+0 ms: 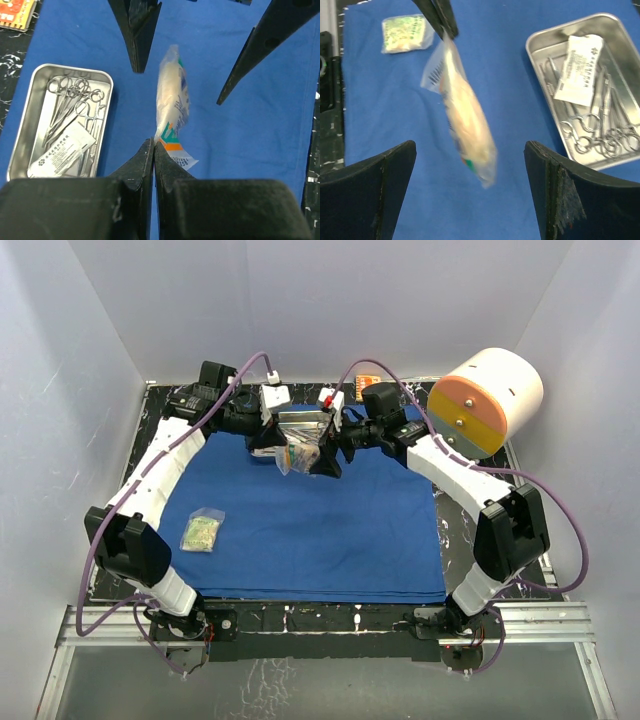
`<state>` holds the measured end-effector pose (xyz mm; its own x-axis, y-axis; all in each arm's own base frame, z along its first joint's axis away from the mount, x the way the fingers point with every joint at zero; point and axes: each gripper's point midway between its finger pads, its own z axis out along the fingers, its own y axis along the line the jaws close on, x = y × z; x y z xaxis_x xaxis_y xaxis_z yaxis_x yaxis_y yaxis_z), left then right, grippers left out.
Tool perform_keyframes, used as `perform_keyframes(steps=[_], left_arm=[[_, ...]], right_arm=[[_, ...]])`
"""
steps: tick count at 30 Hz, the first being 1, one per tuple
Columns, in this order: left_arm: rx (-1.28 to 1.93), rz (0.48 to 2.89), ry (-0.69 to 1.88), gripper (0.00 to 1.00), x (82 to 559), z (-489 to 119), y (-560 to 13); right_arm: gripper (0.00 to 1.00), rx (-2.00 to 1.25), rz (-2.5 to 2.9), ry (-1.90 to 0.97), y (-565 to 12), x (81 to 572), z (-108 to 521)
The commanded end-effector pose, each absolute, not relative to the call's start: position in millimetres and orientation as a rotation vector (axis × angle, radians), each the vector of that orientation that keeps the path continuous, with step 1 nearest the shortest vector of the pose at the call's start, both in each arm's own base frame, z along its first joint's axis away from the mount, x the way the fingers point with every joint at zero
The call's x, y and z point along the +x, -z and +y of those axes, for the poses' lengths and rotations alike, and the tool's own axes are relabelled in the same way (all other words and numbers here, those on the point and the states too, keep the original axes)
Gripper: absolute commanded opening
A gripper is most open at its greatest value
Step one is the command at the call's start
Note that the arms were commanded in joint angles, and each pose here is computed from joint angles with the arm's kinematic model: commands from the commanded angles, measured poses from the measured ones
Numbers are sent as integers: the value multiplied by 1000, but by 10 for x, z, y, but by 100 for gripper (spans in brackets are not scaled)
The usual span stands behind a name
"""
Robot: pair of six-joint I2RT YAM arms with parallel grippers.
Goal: Open and lay out the surgical kit
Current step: Place the medical item in the surgical kit.
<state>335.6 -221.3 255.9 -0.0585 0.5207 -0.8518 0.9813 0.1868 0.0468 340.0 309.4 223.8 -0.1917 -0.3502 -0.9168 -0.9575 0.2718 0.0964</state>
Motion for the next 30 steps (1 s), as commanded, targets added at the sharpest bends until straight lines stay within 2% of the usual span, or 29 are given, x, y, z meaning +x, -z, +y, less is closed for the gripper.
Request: perform_keyframes(steps=[1, 4, 9, 15, 20, 23, 25, 30], left_arm=[[1478, 1609, 787, 0, 3113, -2284, -2736], [1481, 1608, 790, 0, 3108, -2319, -2728], [1492, 1610, 784, 0, 3093, -2348, -2722], [1485, 1605, 818, 0, 3045, -2378, -2742], [1419, 1639, 838, 1, 3087, -2400, -2720], [1333, 1683, 847, 16, 3167, -2427, -2721], [1267, 1702, 828, 28, 3270, -2440, -2744], [1075, 1750, 819, 50, 3501, -2372, -2862]], right_arm=[[83, -1246, 1573, -1021, -2554, 3306, 3306], [67, -1252, 1588, -1067, -2505, 3257, 3339], [46, -1256, 1622, -1091, -2414, 3237, 3343], [27, -1242, 1667, -1114, -2332, 3245, 3354], [17, -1197, 1677, -1124, -2361, 3241, 3350], [14, -1155, 1673, -1118, -2397, 3234, 3331], [14, -1123, 1672, -1107, -2420, 3226, 3304], [14, -1008, 1657, -1075, -2513, 3264, 3181]])
